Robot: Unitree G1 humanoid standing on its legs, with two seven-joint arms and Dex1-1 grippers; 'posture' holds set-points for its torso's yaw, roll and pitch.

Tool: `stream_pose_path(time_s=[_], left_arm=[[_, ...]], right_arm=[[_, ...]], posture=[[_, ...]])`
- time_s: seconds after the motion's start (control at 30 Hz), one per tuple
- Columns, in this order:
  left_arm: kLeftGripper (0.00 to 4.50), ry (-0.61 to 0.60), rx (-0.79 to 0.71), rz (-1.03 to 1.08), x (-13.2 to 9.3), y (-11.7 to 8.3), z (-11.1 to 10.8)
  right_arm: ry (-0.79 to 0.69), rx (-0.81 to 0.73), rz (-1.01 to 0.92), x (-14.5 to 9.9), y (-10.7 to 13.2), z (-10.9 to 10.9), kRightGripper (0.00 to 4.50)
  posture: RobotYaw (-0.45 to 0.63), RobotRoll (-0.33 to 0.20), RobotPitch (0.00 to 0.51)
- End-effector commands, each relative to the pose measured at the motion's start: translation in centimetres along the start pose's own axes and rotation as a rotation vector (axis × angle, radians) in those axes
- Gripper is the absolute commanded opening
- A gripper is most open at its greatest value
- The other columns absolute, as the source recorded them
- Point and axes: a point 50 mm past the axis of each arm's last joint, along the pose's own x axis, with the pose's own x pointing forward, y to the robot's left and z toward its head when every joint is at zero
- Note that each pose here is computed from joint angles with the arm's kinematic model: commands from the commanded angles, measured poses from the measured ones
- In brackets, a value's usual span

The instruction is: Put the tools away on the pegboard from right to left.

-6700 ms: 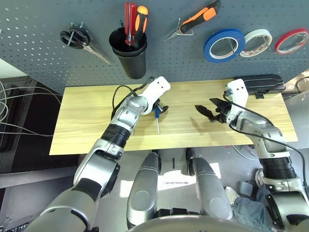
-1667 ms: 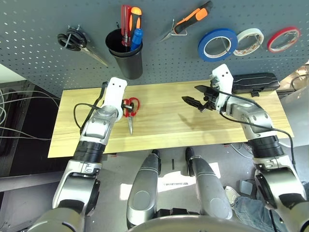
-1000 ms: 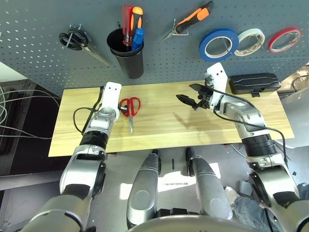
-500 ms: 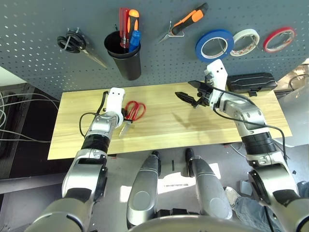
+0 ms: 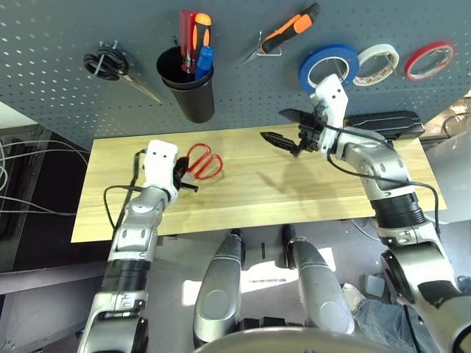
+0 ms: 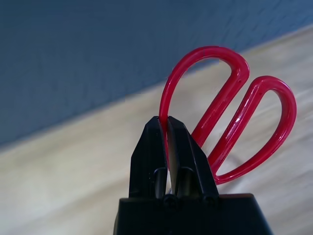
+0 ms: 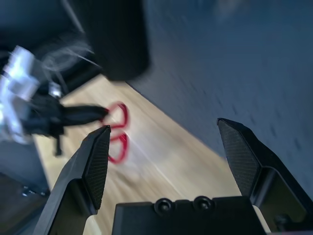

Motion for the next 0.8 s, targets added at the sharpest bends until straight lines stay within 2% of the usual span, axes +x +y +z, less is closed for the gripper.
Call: stream_pose_path(time_s=[0.03,0.2,0.3,0.43,0.8], left_arm=[[0.02,-0.092,0.035,0.008,-1.3,0.7,0.5],[0.02,-0.205,0.064,0.003,-2.6,1.5,1.4],[0.02,-0.256,0.077,0.051,-3.1,2.4,2.0],[0.02,-0.346,0.085,0.17,-3.4,4.2,3.4],[0.02,-0.511,0.051,0.313,-3.3,6.2,7.0]], right_arm=[[-0.063,0.007,0.102,0.3,1.1,2.5,4.5],[-0.133,0.006,0.153,0.6,1.3,5.4,4.5],[-0.153,0.006,0.164,0.6,1.3,6.2,4.5],[-0.159,-0.005,0.167,0.8,1.1,6.4,4.5],[-0.131,-0.035,0.137,0.9,0.3,5.9,4.5]], posture=[[0.17,0.0,0.321],[0.17,0.0,0.32],[0.17,0.0,0.32],[0.17,0.0,0.32],[0.17,0.0,0.324]])
